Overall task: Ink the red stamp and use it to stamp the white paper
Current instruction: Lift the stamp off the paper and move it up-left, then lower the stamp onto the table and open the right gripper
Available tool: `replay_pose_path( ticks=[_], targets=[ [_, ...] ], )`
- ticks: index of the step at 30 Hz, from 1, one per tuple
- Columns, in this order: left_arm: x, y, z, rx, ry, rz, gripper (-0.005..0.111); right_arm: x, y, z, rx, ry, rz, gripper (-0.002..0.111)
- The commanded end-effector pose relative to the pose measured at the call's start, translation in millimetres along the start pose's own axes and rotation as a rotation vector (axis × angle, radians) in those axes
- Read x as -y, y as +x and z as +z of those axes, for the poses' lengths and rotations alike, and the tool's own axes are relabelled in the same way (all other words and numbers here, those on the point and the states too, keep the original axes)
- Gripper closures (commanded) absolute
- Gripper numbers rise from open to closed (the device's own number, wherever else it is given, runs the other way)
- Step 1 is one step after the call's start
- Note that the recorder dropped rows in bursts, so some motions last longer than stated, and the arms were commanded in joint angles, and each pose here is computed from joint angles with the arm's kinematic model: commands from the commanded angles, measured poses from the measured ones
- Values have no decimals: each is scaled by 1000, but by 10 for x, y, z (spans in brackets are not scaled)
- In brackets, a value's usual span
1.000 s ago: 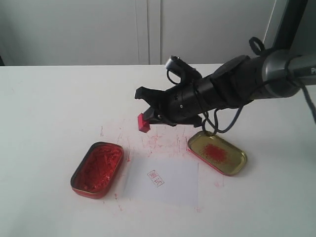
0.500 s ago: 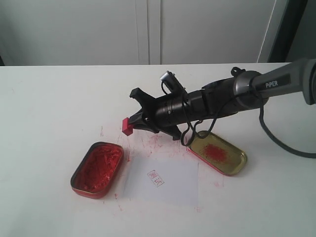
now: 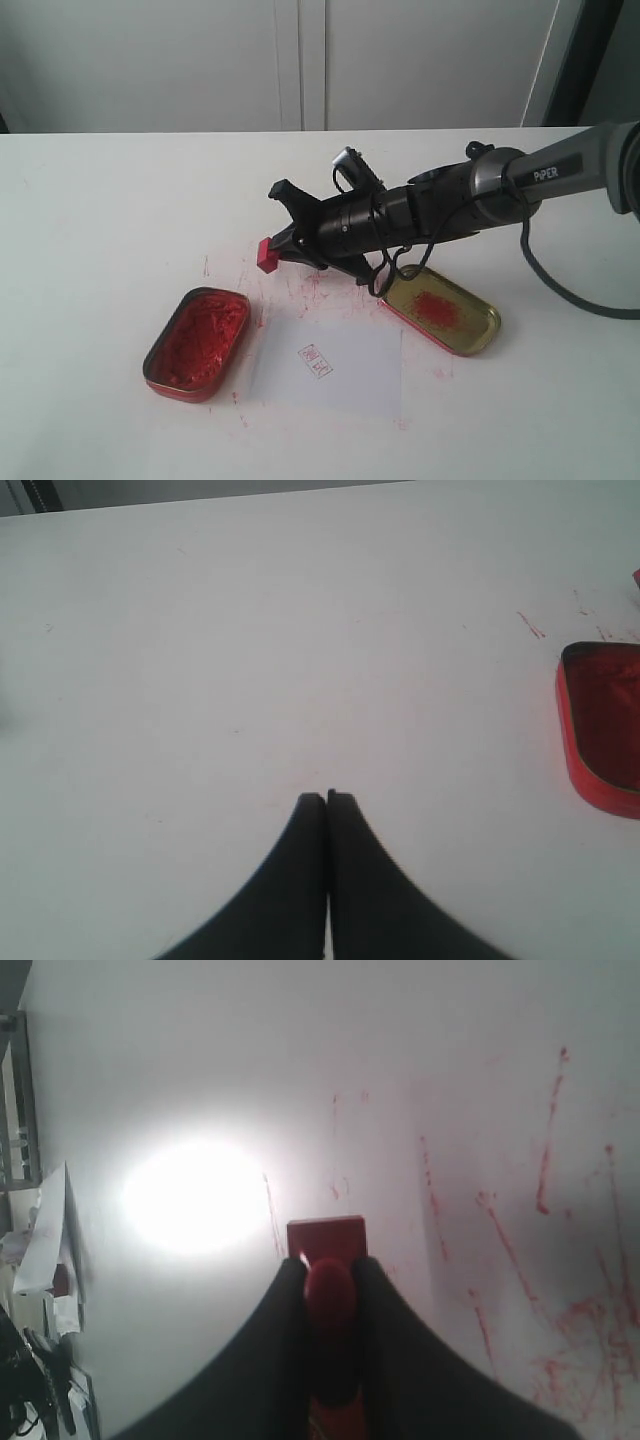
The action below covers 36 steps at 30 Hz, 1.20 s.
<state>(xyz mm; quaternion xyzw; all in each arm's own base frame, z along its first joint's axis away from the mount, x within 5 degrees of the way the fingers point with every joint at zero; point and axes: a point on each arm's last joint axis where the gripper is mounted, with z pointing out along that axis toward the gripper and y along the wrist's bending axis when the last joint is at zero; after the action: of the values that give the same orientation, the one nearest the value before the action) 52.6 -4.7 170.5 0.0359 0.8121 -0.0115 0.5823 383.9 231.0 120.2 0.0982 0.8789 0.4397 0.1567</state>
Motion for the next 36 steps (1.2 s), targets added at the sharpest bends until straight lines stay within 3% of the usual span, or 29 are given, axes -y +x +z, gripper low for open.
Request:
replay_pose_path(
  ticks=[1,8,21,36],
  targets=[
    [0,14,3,-3,-1,-2,107,13,-37,-9,15,3,7,100],
    [0,14,3,-3,-1,-2,107,105,-9,53,-5,21,31,94],
    [0,14,3,-3,-1,-2,107,130,-33,52,22,48,31,71],
    [0,14,3,-3,-1,-2,107,128,-208,-81,196,185,-28,71]
  ],
)
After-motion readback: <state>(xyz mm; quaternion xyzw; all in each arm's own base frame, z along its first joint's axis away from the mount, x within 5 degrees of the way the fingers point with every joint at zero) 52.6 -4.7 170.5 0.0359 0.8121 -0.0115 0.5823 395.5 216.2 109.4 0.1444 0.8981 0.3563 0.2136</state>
